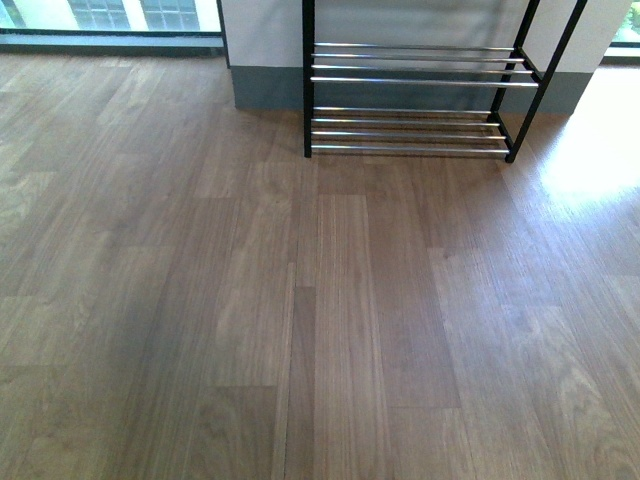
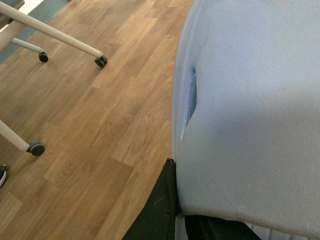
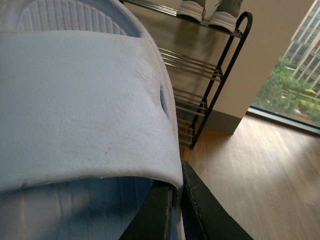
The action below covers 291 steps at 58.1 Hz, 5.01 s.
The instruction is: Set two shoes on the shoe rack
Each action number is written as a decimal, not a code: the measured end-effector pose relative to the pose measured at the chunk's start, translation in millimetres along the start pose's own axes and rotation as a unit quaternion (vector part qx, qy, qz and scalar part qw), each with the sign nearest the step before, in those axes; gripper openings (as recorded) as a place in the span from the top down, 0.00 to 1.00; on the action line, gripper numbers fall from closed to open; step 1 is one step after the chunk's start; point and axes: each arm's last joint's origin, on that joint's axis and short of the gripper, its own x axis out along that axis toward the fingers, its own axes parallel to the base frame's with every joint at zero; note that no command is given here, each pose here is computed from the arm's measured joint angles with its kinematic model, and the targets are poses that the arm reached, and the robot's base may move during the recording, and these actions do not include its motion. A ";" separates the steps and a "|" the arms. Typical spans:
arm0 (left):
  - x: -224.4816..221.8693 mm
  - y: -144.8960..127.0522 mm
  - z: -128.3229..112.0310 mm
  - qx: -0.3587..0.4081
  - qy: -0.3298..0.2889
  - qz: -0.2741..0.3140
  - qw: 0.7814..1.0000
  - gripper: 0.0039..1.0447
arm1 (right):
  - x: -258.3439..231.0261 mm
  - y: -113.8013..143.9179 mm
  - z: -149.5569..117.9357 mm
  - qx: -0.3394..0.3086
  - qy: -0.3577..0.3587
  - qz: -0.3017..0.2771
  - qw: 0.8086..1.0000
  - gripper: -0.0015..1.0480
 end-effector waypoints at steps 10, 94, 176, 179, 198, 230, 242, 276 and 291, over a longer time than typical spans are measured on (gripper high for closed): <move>0.0 0.1 0.0 0.000 0.000 0.000 1.000 0.98 | 0.0 0.1 -0.1 0.000 0.000 0.001 1.000 0.98; 0.1 0.1 -0.6 0.001 0.001 0.000 1.000 0.98 | 0.0 0.2 -0.4 0.000 0.001 0.002 1.000 0.98; 0.3 0.1 -0.7 0.001 0.001 0.001 1.000 0.98 | 9.1 6.0 -4.9 0.095 0.044 0.092 0.990 0.98; 0.3 0.1 -0.7 0.001 0.001 0.001 1.000 0.98 | 14.8 8.3 -4.7 0.095 0.054 0.099 0.989 0.98; 0.3 0.1 -0.7 0.001 0.001 0.001 1.000 0.98 | 92.7 17.0 5.9 0.091 0.085 0.100 0.987 0.98; 0.2 0.0 -0.7 0.001 0.001 0.001 1.000 0.98 | 252.3 49.5 -23.6 0.097 0.171 0.053 0.979 0.98; 0.2 0.0 -0.7 0.001 0.001 0.001 1.000 0.98 | 279.6 38.8 -47.4 0.088 0.206 0.015 0.975 0.98; 0.2 0.0 -0.7 0.001 0.001 0.001 1.000 0.98 | 281.7 18.8 -63.1 0.040 0.229 -0.005 0.973 0.86; 0.2 0.0 -0.7 0.001 0.001 0.001 1.000 0.98 | 272.0 9.6 -40.4 0.049 0.220 0.012 0.974 0.33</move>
